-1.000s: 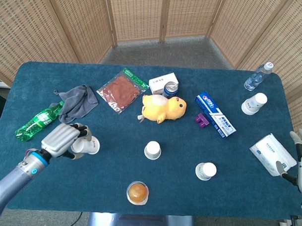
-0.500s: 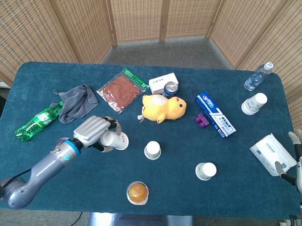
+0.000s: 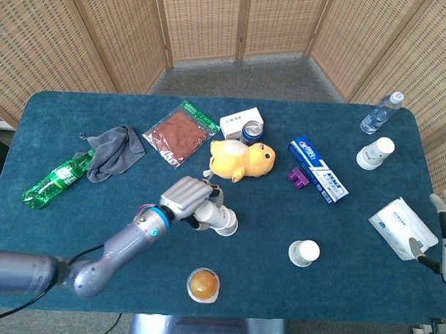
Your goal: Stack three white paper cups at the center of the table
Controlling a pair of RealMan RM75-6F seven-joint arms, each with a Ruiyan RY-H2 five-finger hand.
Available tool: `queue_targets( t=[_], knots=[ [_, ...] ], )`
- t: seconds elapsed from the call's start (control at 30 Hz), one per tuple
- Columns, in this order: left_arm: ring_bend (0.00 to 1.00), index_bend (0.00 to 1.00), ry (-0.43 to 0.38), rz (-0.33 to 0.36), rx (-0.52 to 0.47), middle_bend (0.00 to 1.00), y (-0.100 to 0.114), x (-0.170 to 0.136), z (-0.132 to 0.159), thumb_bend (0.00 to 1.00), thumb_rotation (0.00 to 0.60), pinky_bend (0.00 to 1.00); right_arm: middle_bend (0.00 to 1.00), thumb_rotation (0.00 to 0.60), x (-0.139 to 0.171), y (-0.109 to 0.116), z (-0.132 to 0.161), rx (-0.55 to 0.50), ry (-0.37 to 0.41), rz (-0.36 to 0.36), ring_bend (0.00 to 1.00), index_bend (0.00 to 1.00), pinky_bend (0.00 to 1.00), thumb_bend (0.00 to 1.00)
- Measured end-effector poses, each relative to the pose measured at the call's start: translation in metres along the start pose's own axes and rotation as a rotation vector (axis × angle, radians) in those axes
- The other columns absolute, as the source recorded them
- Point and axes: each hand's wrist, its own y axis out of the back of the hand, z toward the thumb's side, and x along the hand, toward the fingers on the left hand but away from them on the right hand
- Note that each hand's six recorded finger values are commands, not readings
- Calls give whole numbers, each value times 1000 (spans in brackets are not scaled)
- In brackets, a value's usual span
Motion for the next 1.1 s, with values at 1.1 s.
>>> queue_targets(
  t=[1.1],
  knots=[
    [316, 455, 87, -44, 2, 382, -10, 28, 17, 305, 600, 501, 33, 600, 0, 4, -3, -15, -1, -2, 0, 119, 20, 322]
  ],
)
